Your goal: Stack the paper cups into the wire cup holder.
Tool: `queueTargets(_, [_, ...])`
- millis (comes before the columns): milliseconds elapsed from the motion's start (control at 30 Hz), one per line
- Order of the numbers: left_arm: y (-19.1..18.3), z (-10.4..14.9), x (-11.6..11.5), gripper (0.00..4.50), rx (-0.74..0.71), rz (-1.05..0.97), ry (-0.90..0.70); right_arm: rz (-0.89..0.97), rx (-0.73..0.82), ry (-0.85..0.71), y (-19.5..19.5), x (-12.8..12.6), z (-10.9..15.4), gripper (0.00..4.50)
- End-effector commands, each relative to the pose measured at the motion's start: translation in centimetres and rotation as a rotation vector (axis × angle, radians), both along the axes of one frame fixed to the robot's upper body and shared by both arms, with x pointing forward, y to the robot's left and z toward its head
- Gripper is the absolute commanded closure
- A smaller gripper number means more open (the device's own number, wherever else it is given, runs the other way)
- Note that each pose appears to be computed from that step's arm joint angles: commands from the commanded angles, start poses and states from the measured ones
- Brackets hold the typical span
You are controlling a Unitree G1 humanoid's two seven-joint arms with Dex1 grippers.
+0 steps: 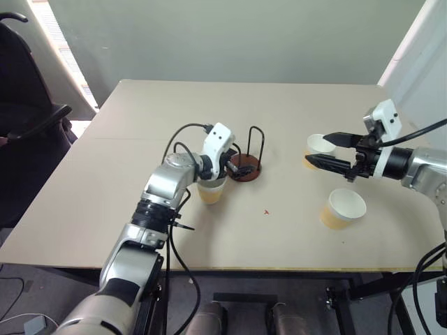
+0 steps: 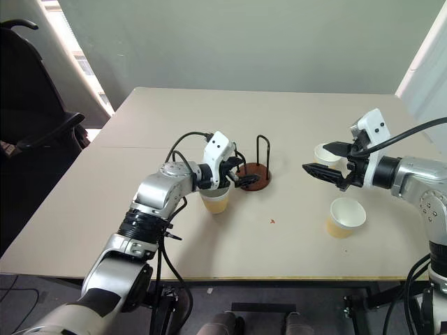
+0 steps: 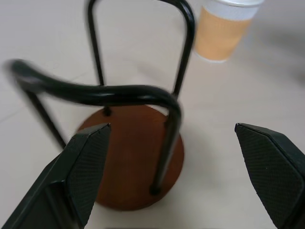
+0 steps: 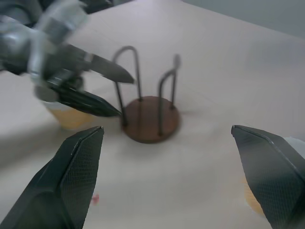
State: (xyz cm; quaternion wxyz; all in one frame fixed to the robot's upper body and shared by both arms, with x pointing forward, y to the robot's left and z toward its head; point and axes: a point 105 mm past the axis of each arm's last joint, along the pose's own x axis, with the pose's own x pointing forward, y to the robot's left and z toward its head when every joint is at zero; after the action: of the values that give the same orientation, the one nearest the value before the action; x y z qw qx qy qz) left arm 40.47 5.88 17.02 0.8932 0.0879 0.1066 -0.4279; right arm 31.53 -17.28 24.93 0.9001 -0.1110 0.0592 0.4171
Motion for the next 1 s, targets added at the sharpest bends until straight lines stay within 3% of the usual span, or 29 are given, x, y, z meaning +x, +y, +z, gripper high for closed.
queueTargets(33, [-1.0,1.8,0.4,0.0,-0.003,-0.032,-0.067,0.084,-0.013,-0.05,1.0,-1.6,1.6,0.05])
queueTargets(467, [-1.6,3.1,0.7,0.0,-0.004,-0.051,-0.116,0.126,-0.068,-0.023,0.7,-2.3,1.2,0.05])
queueTargets(567, [-1.5,3.1,0.6,0.59,-0.009,-0.05,-0.115,0.125,-0.066,-0.021,0.8,-2.3,1.1,0.0])
queueTargets(900, [-0.9,4.2,0.4,4.28,-0.028,-0.064,-0.136,0.139,-0.094,-0.009,0.5,-2.7,1.0,0.0])
queueTargets(1000, [-0.9,4.2,0.4,4.47,-0.032,-0.071,-0.137,0.137,-0.098,-0.011,0.4,-2.7,1.1,0.0])
